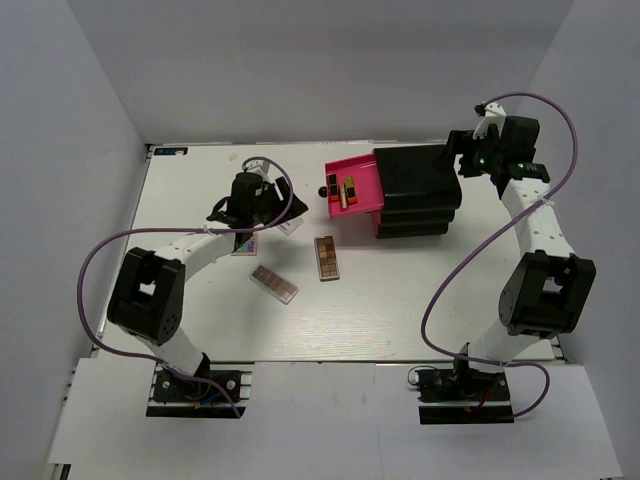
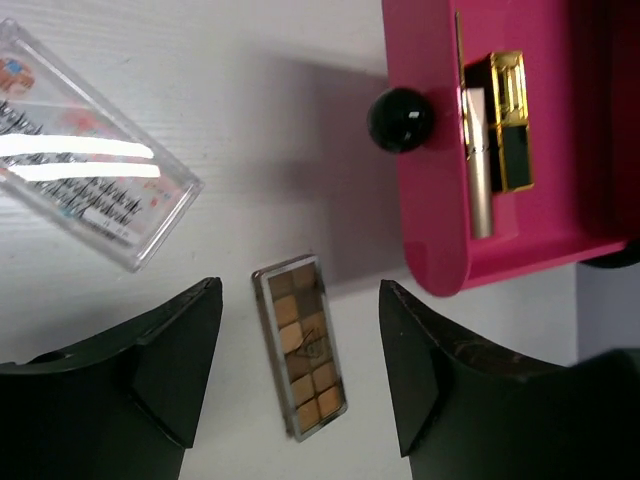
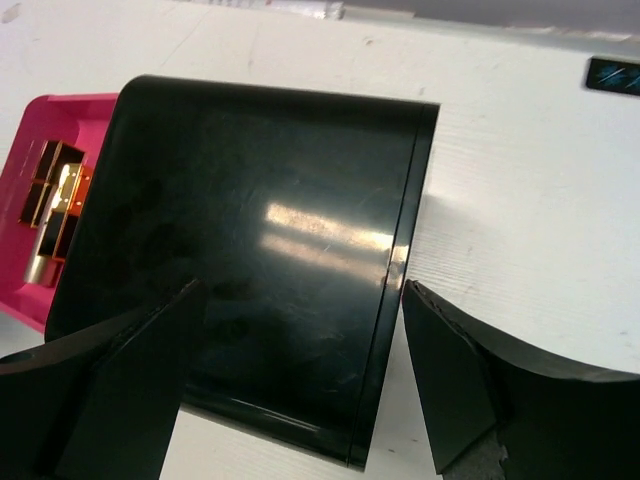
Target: Organize the makeup
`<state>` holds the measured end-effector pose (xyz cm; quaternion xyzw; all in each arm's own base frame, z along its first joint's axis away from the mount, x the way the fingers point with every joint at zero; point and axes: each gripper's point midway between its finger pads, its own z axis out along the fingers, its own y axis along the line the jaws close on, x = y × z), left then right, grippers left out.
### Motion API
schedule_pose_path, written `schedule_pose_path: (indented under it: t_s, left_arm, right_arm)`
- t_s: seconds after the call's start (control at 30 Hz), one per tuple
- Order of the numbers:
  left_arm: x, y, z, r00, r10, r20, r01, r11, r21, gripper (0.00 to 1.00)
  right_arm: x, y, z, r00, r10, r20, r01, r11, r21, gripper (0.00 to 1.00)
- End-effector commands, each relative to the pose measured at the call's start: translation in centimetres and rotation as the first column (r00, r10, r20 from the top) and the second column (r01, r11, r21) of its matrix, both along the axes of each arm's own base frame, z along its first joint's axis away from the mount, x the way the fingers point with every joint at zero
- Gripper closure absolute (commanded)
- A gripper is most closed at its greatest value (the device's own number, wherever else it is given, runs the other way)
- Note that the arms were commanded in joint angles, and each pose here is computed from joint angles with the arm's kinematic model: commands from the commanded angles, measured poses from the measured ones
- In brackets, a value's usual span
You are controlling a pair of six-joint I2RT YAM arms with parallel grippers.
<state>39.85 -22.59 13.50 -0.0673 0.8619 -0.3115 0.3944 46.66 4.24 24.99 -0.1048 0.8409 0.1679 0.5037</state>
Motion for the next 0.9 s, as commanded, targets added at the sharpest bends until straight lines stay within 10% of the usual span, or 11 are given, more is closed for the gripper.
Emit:
schedule_pose_path:
  t_s: [0.0,0.87]
  left_arm:
    - [2.3,-1.9,4.2,0.998,-0.017,0.065,0.027,0.989,-0.148,0.26]
    - [6.9,-8.4,2.5,0.985,-0.172,0.030,0.165,0.864,-0.476,0.36]
  right_arm:
    - [0.2,1.6,1.9,0.992,0.120,0.040,-0.124,0.987,0.103,0.15]
    - [0.2,1.5,-2.0,0.977,0.204,-0.056,-0.187,0.958,0.218,0.27]
